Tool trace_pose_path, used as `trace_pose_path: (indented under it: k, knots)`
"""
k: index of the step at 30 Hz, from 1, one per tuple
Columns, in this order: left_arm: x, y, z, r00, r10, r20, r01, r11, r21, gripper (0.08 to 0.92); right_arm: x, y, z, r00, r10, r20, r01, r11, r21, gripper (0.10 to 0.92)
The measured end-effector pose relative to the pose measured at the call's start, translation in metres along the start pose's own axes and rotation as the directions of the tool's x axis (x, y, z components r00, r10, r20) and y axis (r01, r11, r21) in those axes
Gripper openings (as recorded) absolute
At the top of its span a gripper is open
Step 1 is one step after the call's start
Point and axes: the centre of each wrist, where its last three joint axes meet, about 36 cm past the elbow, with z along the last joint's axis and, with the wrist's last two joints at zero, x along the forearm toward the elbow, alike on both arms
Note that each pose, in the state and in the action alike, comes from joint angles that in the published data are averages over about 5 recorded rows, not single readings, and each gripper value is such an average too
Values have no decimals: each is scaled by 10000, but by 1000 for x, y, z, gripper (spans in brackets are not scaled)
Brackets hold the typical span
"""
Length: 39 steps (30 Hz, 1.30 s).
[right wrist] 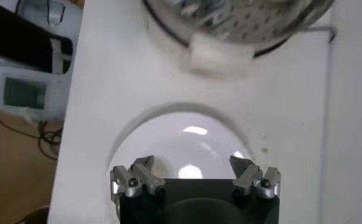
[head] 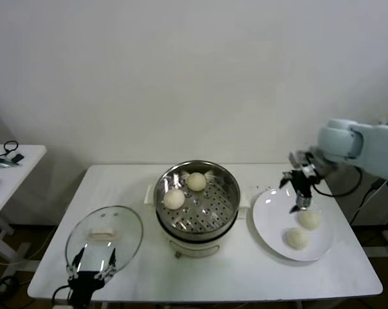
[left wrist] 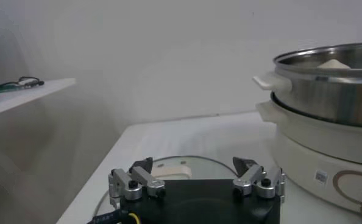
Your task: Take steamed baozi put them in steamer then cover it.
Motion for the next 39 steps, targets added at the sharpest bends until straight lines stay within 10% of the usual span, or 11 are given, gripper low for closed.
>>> trace_pose_path:
  k: [39]
  knots:
    - [-1, -4, 6, 9999, -15, -141, 15, 10000, -14, 823, -133, 39, 51, 9970, 50, -774, -144, 9925, -1215, 753]
